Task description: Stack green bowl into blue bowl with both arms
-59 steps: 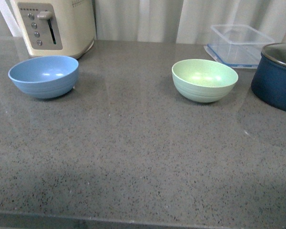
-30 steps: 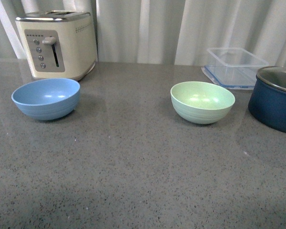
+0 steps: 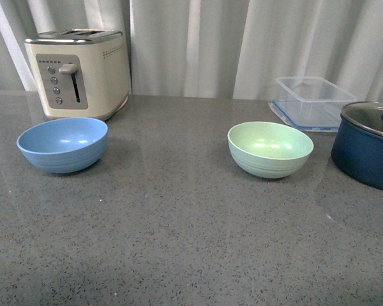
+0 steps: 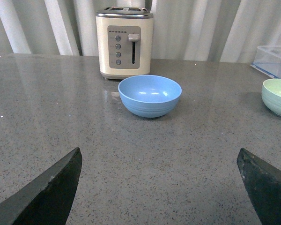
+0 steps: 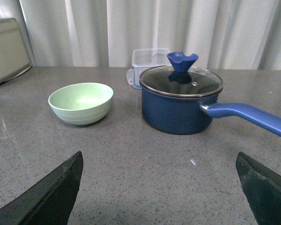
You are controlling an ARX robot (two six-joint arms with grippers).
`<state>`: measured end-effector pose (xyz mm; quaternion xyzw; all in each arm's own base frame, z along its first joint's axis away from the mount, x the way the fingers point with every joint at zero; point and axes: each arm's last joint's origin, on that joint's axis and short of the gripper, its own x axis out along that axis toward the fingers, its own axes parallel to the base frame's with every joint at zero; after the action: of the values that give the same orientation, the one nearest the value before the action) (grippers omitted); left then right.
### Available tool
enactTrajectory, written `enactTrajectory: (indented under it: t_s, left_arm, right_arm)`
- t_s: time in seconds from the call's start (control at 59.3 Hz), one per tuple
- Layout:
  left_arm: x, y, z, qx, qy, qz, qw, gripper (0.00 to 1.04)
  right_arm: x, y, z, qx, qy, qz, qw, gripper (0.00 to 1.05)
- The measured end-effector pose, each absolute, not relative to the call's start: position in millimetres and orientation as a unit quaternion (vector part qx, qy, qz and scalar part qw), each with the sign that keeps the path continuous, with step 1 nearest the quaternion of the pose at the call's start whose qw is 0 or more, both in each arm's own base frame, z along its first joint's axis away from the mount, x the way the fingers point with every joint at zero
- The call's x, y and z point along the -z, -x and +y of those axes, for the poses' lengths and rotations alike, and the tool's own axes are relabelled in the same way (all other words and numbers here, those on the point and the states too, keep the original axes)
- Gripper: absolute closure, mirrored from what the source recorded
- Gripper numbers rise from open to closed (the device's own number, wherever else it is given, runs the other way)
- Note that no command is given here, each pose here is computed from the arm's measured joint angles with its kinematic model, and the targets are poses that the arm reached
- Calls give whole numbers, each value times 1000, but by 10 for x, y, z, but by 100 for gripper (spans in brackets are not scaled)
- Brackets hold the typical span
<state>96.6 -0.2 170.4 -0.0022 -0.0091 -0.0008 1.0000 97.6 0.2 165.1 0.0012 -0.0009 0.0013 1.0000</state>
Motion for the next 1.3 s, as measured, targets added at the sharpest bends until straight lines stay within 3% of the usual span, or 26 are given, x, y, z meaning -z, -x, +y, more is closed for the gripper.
enactTrajectory:
  t_s: [0.523,0.641,0.742,0.928,1.114,1.299]
  left_arm:
    - [-1705,-966,-2,0,2,-9,1000,7]
    - [-1718,-1028,-1,-123,-14,59,991,7]
    - [-1868,-1137,-8,-135,-14,84,987,7]
    - [-2418,-1497,20,-131,30,90,987,7]
    - [-2895,-2241,55,-128,112,128,977,7]
    - [-2916,-2768,132,-141,153,187,960,7]
  right_arm:
    - [-1651,-976,2,-1,-1,-1,1000,10]
    - [-1651,-976,2,-1,-1,-1,1000,10]
    - [-1652,-976,3,-2,-1,-1,1000,10]
    - [-1652,-976,3,-2,-1,-1,1000,10]
    - [-1652,-976,3,-2,-1,-1,1000,10]
    - [-1652,-976,3,-2,-1,-1,1000,10]
